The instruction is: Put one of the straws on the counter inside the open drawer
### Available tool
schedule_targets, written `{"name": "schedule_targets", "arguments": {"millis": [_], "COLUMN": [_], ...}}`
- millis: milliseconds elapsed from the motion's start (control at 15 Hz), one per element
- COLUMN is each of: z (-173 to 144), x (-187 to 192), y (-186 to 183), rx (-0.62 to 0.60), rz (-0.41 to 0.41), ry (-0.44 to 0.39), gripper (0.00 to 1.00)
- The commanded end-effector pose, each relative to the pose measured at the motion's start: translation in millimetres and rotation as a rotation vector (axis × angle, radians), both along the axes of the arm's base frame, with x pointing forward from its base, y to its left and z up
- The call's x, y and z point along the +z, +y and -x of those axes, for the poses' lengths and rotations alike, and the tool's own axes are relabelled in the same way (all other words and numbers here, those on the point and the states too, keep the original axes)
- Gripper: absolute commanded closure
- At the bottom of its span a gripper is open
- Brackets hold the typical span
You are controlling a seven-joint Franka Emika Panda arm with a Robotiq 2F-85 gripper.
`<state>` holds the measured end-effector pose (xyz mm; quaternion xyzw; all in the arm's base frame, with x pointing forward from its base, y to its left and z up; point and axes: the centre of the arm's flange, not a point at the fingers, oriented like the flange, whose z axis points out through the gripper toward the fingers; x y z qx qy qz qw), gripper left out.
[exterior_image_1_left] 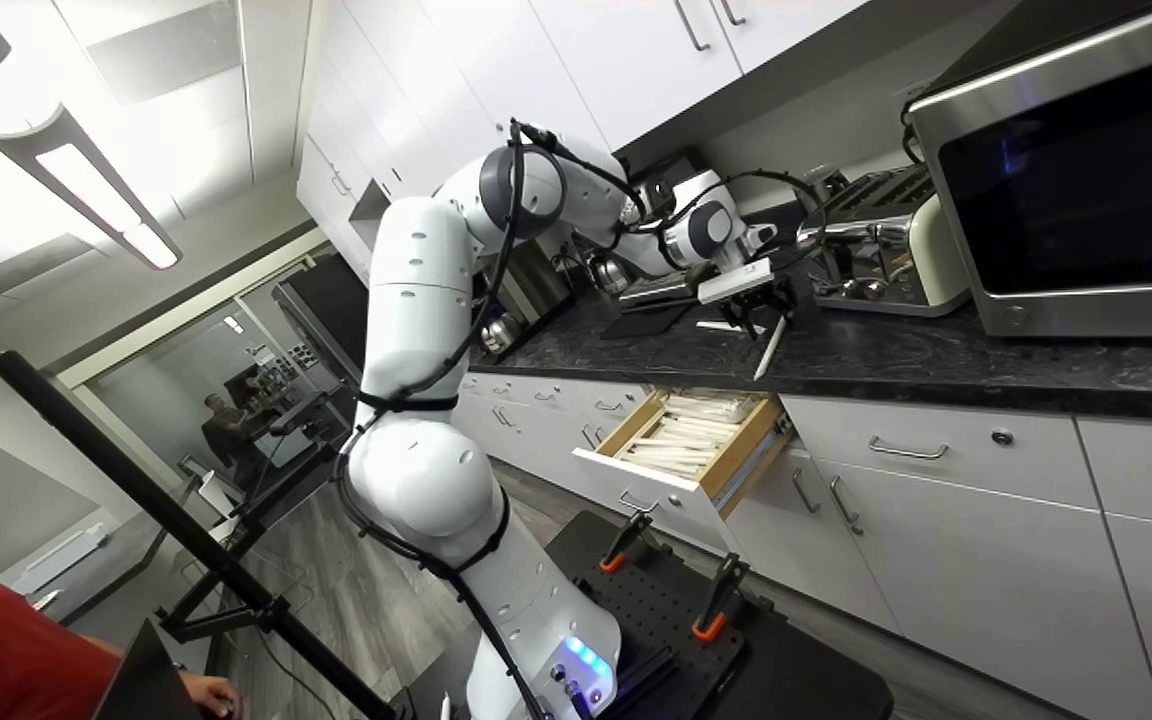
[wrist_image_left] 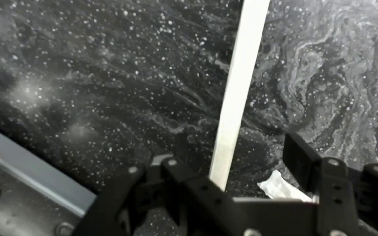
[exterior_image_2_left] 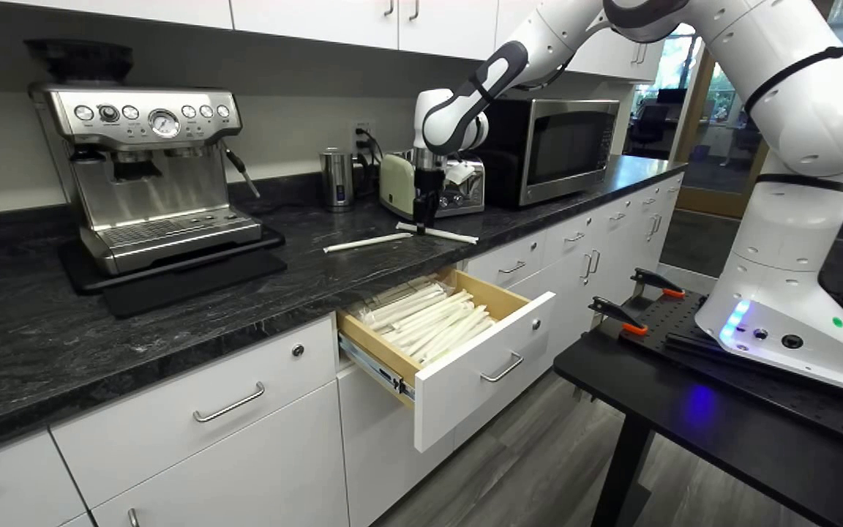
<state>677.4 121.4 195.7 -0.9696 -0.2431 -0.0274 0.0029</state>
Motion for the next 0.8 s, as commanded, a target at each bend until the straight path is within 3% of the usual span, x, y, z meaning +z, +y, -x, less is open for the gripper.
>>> {"name": "schedule_targets", "arguments": {"millis": [0, 400, 600, 733], "z": [-12.4, -14.2, 6.5, 39.6], "x": [-1.2, -1.3, 18.5, 42.2], "y": [-1.0, -3.2, -3.5, -3.8], "rx": [-0.032, -0.03, 0.036, 0.18], "rz": [-0.011, -0.007, 0.011, 0.052], "ry": [-0.012, -0.01, -0.016, -0.031], "gripper": [0.55, 1.0, 1.0, 1.0]}}
